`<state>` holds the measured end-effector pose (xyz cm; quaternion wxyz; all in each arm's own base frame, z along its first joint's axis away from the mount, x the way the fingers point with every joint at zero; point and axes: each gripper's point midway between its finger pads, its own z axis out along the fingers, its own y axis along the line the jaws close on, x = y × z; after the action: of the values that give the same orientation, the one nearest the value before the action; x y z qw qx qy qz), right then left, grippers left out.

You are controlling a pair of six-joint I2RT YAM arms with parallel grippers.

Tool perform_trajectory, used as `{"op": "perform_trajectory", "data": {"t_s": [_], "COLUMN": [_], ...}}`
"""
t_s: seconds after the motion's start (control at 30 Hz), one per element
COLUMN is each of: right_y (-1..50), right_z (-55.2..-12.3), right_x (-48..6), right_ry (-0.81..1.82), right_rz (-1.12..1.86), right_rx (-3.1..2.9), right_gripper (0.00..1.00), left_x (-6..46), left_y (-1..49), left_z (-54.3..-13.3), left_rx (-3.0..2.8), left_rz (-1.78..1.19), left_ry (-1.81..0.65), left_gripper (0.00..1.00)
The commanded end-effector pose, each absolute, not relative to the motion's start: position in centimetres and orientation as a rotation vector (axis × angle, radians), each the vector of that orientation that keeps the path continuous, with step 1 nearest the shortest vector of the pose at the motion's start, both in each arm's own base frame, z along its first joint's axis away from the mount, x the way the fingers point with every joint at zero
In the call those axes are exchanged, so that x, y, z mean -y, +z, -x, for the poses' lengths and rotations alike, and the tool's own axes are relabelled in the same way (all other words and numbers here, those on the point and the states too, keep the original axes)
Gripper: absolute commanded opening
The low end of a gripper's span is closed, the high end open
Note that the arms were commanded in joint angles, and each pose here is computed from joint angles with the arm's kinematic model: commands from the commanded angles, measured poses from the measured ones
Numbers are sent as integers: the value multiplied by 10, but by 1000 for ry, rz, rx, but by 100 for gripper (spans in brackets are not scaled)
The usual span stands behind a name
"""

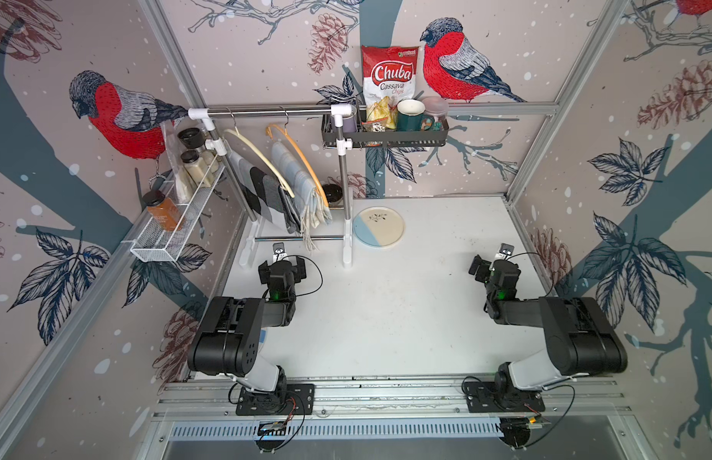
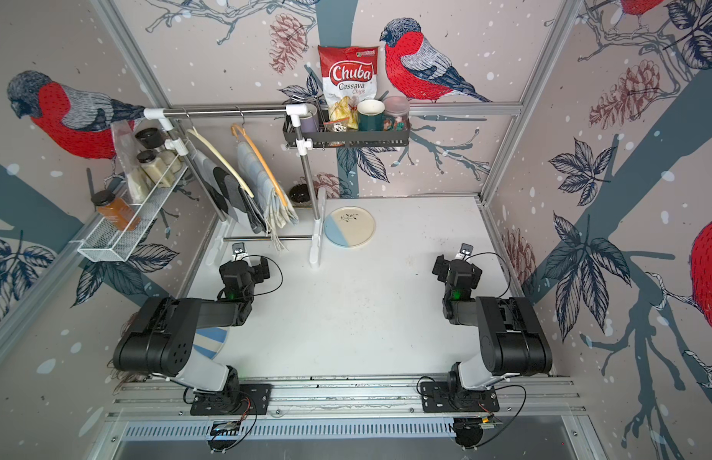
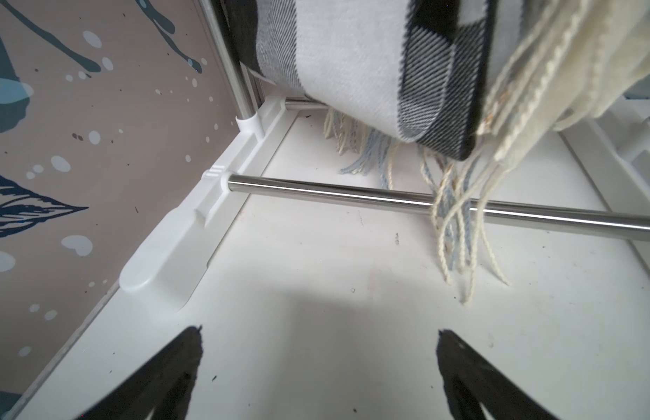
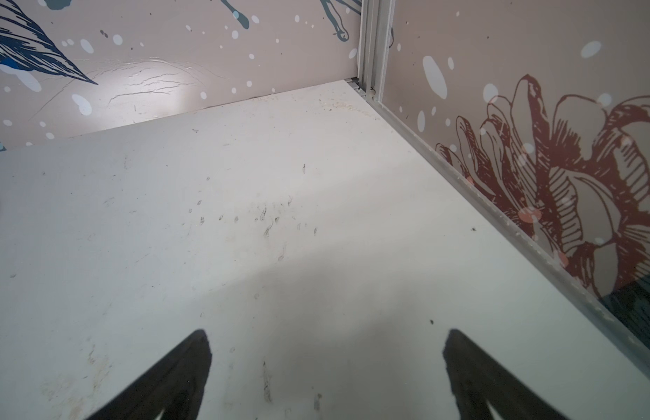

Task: Hang the scarf on the hanger
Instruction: Reset both arms

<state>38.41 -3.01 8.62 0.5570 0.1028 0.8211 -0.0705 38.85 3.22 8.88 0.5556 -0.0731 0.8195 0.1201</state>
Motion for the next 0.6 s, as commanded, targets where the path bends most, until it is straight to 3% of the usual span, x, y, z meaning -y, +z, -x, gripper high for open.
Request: {"op": "perform_trajectory", "data": {"t_s": [0.0, 0.57], "right_y": [99, 95], "right_z": [-390, -393], "right_x": [15, 15], "right_ry": [-102, -92], "right_rz": [-168, -171], "right_rx": [-1891, -1915], "right_gripper": [100, 100], "left_x": [-29, -28], "left_y": [93, 95], "left_z": [-391, -392], "left_rx": [-1927, -1907], "left_rz": [150, 150], "left_ry": [261, 257], "left_gripper": [99, 99]}}
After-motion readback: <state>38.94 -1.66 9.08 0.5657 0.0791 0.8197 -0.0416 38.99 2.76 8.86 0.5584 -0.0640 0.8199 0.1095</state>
